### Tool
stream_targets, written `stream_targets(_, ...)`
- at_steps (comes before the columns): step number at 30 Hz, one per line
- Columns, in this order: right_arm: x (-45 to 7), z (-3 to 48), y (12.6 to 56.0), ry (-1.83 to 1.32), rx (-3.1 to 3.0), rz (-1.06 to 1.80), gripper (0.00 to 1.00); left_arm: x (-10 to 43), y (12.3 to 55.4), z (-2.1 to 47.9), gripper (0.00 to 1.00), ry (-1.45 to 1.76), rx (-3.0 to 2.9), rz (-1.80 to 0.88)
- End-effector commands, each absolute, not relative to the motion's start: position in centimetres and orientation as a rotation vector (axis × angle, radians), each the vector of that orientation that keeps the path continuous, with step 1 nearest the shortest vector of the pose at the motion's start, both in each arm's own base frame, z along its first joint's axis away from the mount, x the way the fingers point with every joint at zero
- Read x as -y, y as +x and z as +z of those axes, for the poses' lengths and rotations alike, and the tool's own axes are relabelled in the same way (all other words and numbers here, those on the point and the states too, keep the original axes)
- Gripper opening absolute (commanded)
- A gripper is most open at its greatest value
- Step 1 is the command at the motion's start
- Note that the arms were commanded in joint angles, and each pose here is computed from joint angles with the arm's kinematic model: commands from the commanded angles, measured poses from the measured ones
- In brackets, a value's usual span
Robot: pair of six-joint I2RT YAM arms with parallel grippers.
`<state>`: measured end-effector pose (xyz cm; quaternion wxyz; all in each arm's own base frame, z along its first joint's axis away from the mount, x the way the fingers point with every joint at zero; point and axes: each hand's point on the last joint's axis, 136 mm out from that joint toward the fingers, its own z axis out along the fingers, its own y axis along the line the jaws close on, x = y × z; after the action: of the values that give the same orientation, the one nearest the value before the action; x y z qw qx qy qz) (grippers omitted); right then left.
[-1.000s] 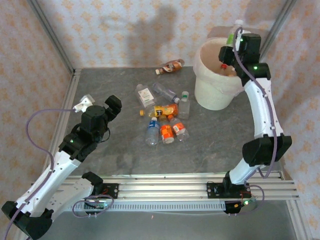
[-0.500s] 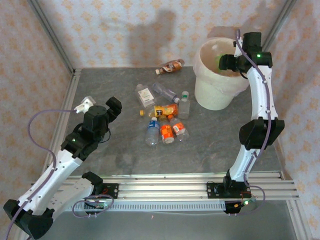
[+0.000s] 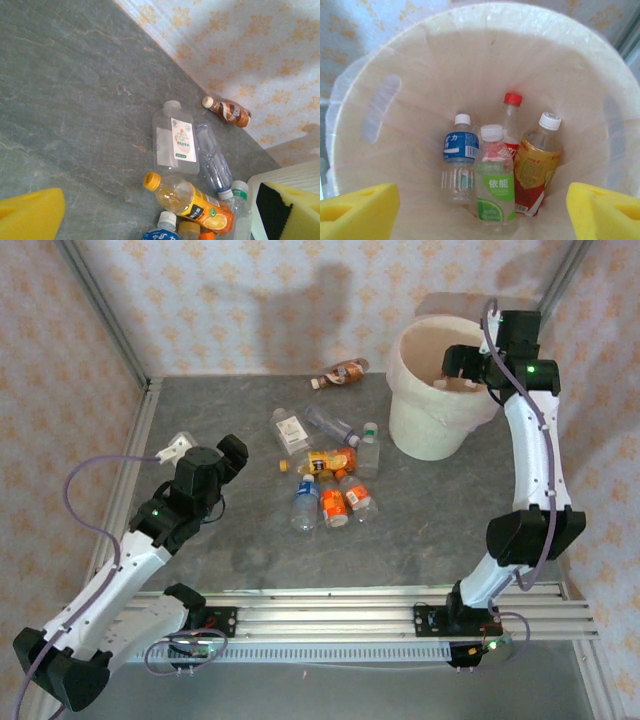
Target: Put the plastic bottles in the bin
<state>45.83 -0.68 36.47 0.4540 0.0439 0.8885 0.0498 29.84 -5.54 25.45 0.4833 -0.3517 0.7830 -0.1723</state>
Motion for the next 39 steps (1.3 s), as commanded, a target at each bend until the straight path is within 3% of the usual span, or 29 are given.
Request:
stream_targets(1, 0.6, 39.1, 45.2, 0.174, -2.08, 0.175, 0.91, 5.6, 30.3, 24.7, 1.0, -0.883, -1.928, -0.42)
stream_targets(8, -2.3, 41.5, 41.9, 0.267, -1.92, 0.406, 0.99, 7.5, 32.1, 22.9, 1.0, -0.869, -2.031, -0.441)
stream_targets(16, -7.4, 40.4, 35.2, 0.113, -1.88, 0.536, 0.99, 9.3, 33.7, 21.2, 1.0, -0.883, -2.099, -0.474)
stream_targets(23, -12.2, 33.5, 31.9, 0.003, -2.003, 0.711, 0.99, 10.7, 34.8, 19.4, 1.0, -0.926, -2.156, -0.509)
stream_targets(31, -19.2, 22.7, 31.6, -0.045, -2.227, 0.771, 0.96, 12.1, 35.7, 18.0, 1.0, -0.957, -2.222, -0.54)
stream_targets(35, -19.6, 17.0, 31.9, -0.099, -2.383, 0.552, 0.91, 12.4, 35.6, 17.5, 1.0, -0.957, -2.244, -0.54)
stream_targets(39, -20.8, 13.6, 32.2, -0.113, -2.47, 0.557, 0.78, 12.3, 35.4, 17.1, 1.0, -0.958, -2.257, -0.521)
